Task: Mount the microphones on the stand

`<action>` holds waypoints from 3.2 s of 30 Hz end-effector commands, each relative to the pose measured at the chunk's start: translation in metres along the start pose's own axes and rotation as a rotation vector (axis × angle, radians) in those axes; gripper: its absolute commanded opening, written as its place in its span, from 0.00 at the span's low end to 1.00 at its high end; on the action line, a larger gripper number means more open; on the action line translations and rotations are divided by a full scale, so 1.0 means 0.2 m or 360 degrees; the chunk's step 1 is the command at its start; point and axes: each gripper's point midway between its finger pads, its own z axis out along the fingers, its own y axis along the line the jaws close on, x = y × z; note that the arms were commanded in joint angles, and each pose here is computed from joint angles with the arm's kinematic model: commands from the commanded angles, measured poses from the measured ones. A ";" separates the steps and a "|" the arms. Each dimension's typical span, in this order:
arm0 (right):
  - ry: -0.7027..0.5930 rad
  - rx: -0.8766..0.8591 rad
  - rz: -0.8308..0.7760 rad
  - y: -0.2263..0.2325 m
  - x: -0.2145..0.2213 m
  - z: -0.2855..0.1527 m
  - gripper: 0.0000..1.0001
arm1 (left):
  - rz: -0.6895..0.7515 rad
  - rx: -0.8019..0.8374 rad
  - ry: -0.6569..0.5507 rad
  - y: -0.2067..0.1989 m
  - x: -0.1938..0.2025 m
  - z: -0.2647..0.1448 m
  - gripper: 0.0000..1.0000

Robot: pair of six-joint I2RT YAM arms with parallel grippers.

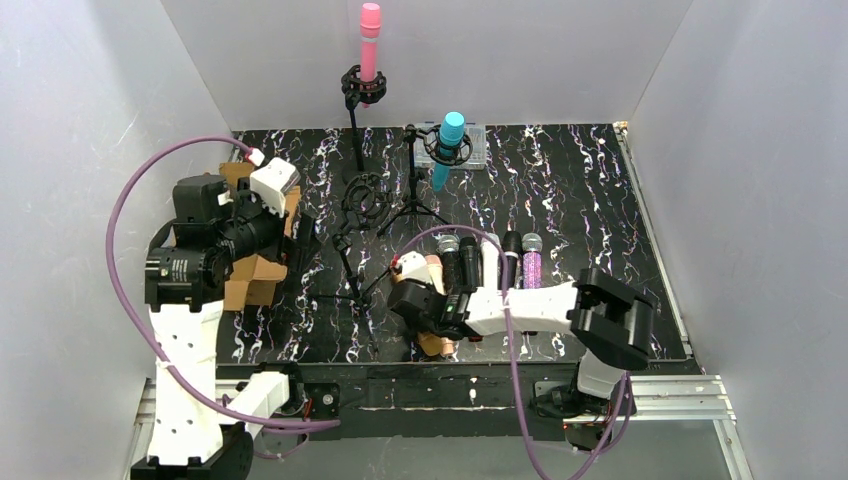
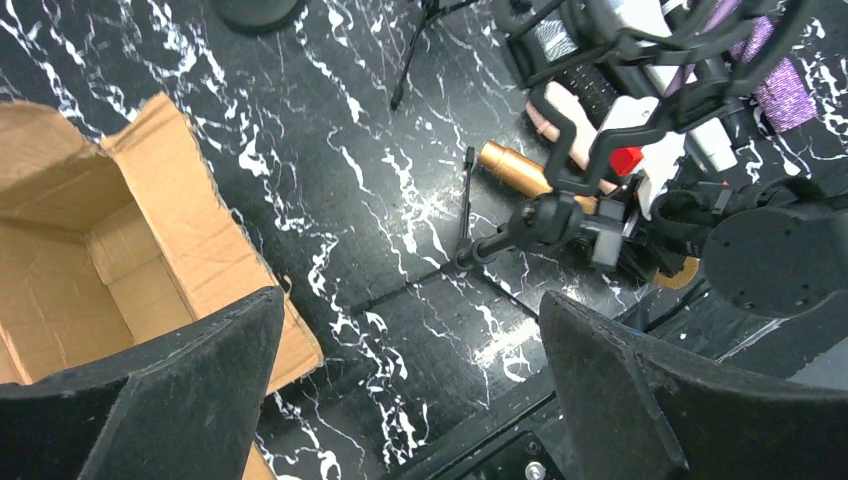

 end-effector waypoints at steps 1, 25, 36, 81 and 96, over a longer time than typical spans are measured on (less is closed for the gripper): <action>-0.0251 -0.0051 0.0129 0.02 -0.31 -0.24 0.05 | 0.0143 0.0081 -0.0180 -0.09 -0.10 -0.11 0.99; -0.0961 -0.1080 0.0172 0.30 -1.26 -1.59 0.01 | 0.2127 -0.0118 -0.1374 -0.50 -0.52 -0.64 0.99; -0.0679 -0.1599 0.0037 0.67 -1.24 -1.71 0.01 | 0.2834 -0.0478 -0.1500 -0.55 -0.47 -0.68 0.99; -0.0478 -0.1817 -0.0086 0.79 -1.27 -1.70 0.80 | 0.2808 -0.0243 -0.1017 -0.44 -0.14 -0.41 0.00; -0.1353 -0.1500 -0.0283 0.36 -1.63 -1.92 0.98 | 0.0124 0.0242 -0.1131 -0.41 -0.43 -0.48 0.00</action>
